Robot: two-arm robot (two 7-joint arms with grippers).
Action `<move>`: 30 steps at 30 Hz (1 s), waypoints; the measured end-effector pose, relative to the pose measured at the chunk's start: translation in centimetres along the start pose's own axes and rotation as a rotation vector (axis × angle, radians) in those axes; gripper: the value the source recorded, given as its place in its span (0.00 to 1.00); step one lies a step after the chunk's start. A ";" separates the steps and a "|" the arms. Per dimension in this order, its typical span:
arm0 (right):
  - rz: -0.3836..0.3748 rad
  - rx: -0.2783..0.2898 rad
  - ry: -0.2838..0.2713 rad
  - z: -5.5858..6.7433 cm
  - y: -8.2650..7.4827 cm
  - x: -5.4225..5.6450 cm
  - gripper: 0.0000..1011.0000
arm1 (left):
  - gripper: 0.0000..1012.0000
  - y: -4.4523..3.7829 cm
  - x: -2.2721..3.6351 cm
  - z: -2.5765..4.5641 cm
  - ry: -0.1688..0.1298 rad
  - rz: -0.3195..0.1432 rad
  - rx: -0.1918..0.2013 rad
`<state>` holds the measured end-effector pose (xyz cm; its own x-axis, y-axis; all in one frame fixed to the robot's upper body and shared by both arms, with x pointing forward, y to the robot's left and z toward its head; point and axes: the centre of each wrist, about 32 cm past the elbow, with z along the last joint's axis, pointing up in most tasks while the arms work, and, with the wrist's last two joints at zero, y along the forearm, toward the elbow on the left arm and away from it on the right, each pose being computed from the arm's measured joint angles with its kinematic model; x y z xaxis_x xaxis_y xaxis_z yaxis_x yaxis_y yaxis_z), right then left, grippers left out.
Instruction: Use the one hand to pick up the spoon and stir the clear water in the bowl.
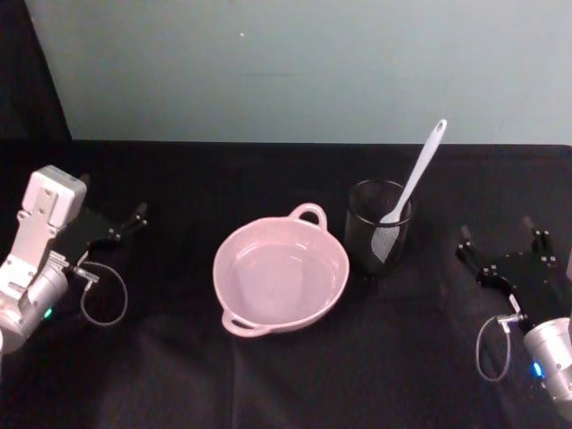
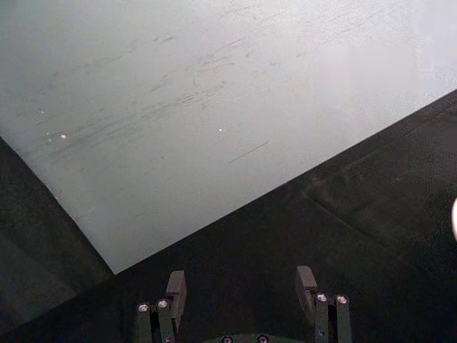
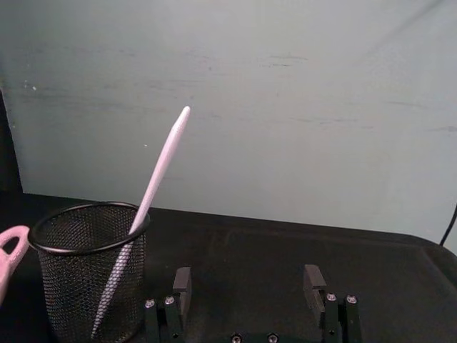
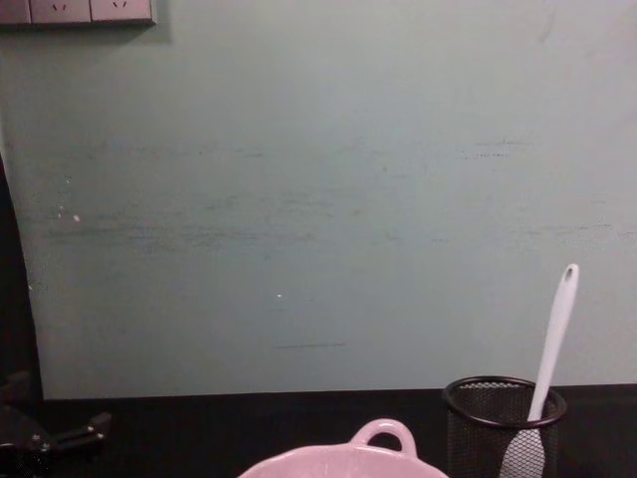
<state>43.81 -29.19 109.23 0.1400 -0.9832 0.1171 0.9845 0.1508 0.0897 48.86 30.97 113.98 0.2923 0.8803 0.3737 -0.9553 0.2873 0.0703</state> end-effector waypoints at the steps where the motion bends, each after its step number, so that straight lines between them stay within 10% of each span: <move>1: 0.001 0.001 0.000 0.0 0.0 0.0 0.99 | 1.00 0.00 0.00 0.00 0.000 0.000 0.000; 30: 0.005 0.004 -0.006 0.2 0.0 0.0 0.99 | 1.00 0.00 0.00 0.00 0.000 0.000 0.000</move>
<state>43.80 -29.16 109.39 0.1446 -0.9818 0.1232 0.9833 0.1565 0.0928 48.86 30.97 113.98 0.2922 0.8803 0.3737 -0.9553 0.2873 0.0702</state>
